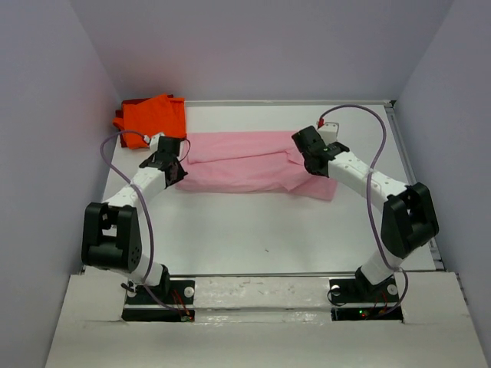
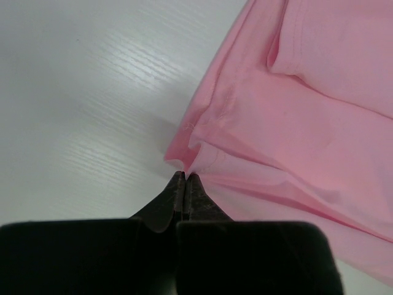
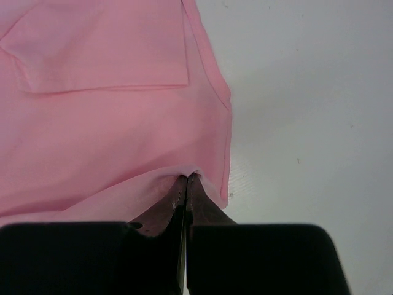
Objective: Fold and stack the t-shirts
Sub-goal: Fold the other side of the tshirt into a rectangle
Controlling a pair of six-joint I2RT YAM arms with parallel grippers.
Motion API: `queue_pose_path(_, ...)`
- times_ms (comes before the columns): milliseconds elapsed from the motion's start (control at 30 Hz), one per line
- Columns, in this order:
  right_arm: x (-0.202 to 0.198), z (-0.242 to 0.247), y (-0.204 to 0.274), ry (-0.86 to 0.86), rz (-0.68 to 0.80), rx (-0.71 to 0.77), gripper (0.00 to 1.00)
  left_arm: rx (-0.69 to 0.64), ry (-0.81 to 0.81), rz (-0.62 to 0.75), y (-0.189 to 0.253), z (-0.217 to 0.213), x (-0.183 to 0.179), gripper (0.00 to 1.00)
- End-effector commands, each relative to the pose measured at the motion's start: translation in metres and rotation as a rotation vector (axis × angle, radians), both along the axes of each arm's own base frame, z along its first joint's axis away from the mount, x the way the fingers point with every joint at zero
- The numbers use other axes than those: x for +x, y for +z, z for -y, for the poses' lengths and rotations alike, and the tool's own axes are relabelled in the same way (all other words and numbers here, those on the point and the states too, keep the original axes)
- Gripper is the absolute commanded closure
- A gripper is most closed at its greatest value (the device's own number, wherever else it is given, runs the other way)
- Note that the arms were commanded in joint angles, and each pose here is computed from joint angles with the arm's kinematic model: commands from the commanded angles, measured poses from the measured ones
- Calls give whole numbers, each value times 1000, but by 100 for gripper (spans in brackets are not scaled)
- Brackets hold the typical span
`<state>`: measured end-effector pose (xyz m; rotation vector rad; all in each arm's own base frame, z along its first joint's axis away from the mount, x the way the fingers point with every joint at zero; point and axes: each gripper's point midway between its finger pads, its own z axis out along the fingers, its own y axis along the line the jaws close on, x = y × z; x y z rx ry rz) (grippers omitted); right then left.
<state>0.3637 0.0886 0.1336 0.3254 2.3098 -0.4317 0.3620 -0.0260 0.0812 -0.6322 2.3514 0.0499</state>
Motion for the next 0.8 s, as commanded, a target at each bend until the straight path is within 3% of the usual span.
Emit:
queue_pose_path(0, 31, 0, 28, -21, 108, -17, 100, 0, -3, 78, 23, 0, 24, 100)
queue_pose_path(767, 82, 34, 42, -83, 126, -52, 100, 37, -43, 47, 25, 9, 98, 100)
